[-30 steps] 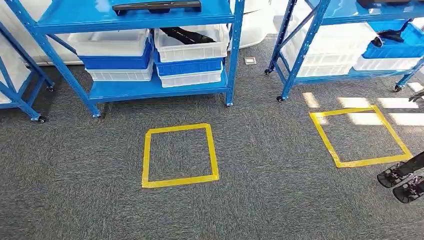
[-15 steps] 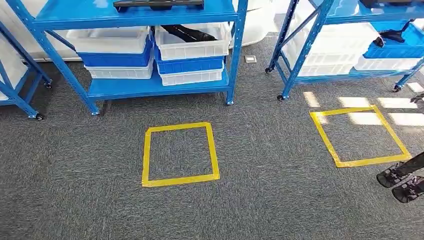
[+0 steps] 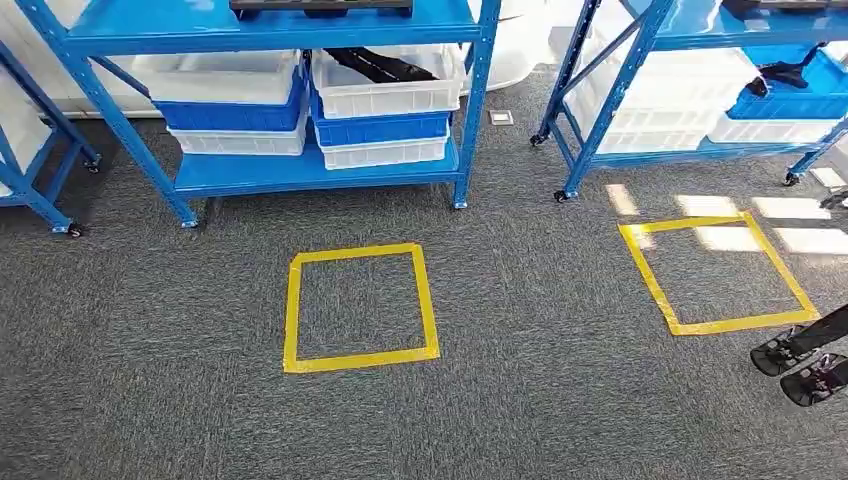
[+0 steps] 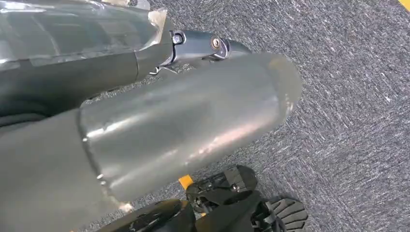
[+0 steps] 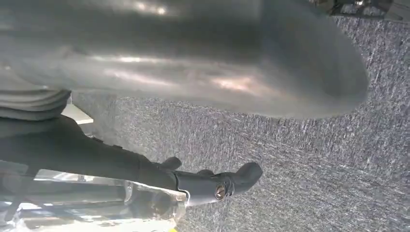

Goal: Take the parts from the cabinet and place them on the table.

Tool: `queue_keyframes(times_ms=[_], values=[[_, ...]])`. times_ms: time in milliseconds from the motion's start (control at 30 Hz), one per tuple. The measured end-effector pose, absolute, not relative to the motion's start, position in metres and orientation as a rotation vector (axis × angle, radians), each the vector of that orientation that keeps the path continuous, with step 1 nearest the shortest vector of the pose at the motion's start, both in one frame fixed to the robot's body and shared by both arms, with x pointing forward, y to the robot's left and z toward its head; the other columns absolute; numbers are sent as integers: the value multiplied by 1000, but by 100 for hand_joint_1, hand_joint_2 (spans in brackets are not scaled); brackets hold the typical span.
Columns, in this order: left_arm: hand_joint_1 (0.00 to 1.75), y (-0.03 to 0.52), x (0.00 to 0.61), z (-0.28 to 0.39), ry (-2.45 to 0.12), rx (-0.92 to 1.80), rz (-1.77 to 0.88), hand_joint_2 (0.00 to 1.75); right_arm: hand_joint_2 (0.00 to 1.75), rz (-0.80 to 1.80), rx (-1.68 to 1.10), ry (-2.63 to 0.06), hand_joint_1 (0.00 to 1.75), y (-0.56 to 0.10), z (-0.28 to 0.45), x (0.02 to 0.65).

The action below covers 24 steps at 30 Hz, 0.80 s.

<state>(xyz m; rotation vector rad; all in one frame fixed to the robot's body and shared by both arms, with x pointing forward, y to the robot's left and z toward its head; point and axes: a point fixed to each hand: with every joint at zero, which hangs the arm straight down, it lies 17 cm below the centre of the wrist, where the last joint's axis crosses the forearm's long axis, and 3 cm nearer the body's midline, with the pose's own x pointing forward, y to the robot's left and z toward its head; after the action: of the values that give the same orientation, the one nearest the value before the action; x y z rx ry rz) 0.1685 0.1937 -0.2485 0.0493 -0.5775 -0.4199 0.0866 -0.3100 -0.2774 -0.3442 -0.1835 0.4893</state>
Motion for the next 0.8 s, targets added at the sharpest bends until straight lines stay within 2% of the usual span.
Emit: queue_keyframes(times_ms=[800], values=[[0, 198, 172, -248, -577, 64, -427, 0, 0, 512, -334, -191, 0, -304, -277, 89]])
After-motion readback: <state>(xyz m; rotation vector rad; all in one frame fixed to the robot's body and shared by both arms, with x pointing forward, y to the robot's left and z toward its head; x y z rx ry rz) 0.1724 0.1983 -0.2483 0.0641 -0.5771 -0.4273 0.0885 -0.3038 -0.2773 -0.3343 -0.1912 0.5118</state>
